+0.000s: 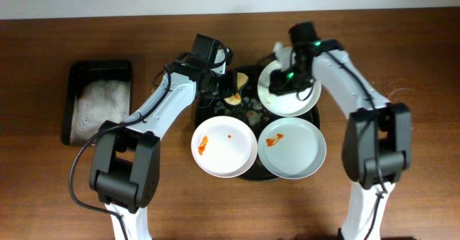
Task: Clean dirty plates on tray and stack at the side
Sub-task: 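Carry the plate right and set it on the table with the right gripper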
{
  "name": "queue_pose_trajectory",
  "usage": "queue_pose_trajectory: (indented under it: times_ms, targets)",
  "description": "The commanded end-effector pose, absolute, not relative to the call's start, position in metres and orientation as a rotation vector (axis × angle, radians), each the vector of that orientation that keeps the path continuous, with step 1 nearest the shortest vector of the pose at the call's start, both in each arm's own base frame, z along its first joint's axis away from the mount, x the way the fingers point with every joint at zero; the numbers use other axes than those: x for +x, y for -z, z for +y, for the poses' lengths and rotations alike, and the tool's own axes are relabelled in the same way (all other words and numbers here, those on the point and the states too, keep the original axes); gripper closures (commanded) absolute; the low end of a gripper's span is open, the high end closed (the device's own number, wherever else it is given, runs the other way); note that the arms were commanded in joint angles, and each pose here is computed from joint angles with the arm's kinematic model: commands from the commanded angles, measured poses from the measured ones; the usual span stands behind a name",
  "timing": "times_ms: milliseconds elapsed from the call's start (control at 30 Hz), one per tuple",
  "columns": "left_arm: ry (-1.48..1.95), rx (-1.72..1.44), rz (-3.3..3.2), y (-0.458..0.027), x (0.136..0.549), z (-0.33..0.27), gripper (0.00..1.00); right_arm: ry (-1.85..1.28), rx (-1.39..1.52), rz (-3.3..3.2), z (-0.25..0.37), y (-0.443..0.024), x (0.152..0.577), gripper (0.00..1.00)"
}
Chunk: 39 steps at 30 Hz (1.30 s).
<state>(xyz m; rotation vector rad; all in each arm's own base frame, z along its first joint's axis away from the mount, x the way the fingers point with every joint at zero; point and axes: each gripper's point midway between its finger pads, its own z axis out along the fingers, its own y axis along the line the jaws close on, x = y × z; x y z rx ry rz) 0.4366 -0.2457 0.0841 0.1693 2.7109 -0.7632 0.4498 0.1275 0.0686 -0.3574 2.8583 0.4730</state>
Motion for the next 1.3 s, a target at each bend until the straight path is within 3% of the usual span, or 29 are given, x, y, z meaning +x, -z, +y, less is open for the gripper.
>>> queue_pose_trajectory:
  times_ms: [0, 167, 500, 633, 767, 900, 1000, 1267]
  targets:
    - [0.807, 0.207, 2.673, -0.100, 0.435, -0.249, 0.99, -0.452, -0.127, 2.754, 0.074, -0.115, 0.474, 0.55]
    - [0.807, 0.208, 2.669, -0.100, 0.436, -0.250, 0.99, -0.419, -0.045, 2.744, 0.005, -0.100, 0.483, 0.55]
    - [0.810, 0.211, 2.657, -0.102, 0.438, -0.251, 0.99, -0.581, -0.246, 2.784, 0.023, -0.043, 0.482, 0.55]
    - [0.810, 0.211, 2.658, -0.102, 0.438, -0.251, 0.99, -0.576, -0.228, 2.773, 0.019, -0.043, 0.486, 0.95]
    - [0.808, 0.214, 2.657, -0.102, 0.438, -0.250, 0.99, -0.577, -0.206, 2.777, 0.016, -0.060, 0.479, 0.96]
    - [0.792, 0.282, 2.641, -0.102, 0.438, -0.250, 0.99, -0.522, -0.130, 2.685, 0.014, -0.123, 0.479, 0.96]
    - [0.782, 0.319, 2.631, -0.102, 0.438, -0.250, 0.99, -0.284, -0.085, 2.647, 0.003, -0.162, 0.476, 0.96]
    - [0.737, 0.444, 2.607, -0.100, 0.436, -0.248, 0.99, 0.627, -0.076, 2.577, 0.023, -0.188, 0.456, 0.96]
